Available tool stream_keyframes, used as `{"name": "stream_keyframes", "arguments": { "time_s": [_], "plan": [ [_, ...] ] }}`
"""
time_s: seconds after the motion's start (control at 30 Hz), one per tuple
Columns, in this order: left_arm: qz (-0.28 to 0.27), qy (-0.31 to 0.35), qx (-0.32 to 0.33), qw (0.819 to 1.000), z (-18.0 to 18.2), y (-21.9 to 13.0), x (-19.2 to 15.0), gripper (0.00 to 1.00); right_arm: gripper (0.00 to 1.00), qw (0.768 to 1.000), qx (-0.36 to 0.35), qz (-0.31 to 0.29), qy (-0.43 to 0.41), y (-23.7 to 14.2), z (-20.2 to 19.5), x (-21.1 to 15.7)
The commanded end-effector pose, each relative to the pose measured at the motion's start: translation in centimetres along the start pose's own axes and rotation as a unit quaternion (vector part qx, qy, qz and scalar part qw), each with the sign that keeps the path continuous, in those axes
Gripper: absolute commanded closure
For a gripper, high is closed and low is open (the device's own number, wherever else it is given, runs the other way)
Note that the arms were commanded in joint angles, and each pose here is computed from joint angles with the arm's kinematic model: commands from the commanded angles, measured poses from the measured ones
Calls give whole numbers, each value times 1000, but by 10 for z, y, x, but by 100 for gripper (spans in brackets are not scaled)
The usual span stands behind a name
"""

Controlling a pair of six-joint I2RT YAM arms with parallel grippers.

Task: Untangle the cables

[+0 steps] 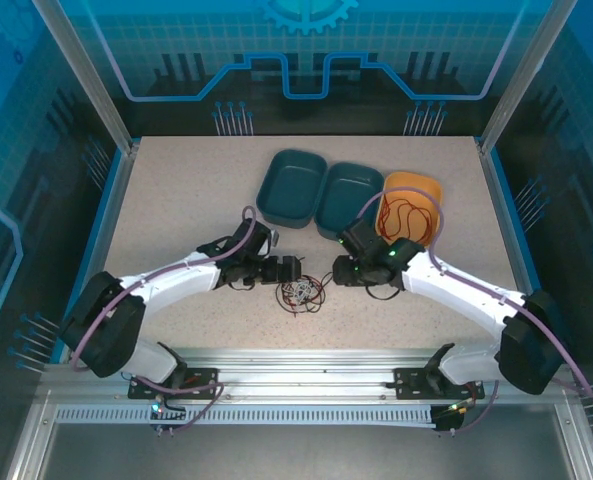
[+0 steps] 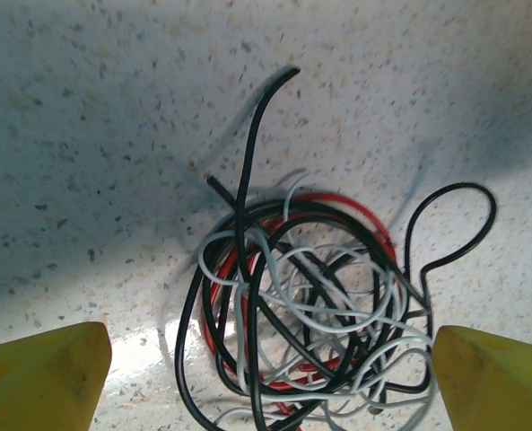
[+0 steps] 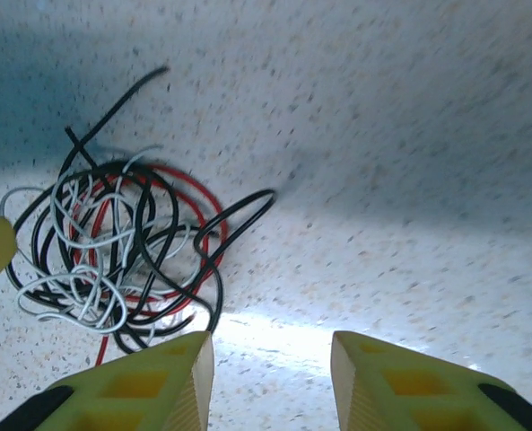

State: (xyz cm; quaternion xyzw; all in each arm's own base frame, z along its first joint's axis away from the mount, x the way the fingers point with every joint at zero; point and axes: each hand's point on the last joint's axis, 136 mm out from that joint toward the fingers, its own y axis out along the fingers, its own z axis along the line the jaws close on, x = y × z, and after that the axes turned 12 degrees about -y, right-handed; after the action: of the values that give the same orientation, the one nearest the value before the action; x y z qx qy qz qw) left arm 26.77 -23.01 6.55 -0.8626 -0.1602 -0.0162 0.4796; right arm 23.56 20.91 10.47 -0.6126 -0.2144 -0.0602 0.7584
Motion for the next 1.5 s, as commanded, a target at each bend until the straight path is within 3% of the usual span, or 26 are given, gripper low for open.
{"name": "stream_keyframes", "arguments": {
  "time_s": [0.0,0.33,0.7,0.8,1.3,1.47],
  "plan": [
    [14,2,-3,1000,-4,6,-3,9,61,999,-3,24,40,19,8,-11],
    [36,-12,-3,999,4,23,-13,19,68,997,-25,58,52,53,10,-18],
    [49,-28,11,998,16,35,-19,40,69,994,-51,84,54,70,-2,-36],
    [48,-31,15,998,18,35,-19,50,70,994,-53,86,52,78,-1,-35],
    [53,-37,19,998,21,38,-20,49,71,997,18,63,40,92,35,-7],
    [57,-39,17,997,21,40,-20,45,71,997,49,52,43,94,46,-1]
  ]
}}
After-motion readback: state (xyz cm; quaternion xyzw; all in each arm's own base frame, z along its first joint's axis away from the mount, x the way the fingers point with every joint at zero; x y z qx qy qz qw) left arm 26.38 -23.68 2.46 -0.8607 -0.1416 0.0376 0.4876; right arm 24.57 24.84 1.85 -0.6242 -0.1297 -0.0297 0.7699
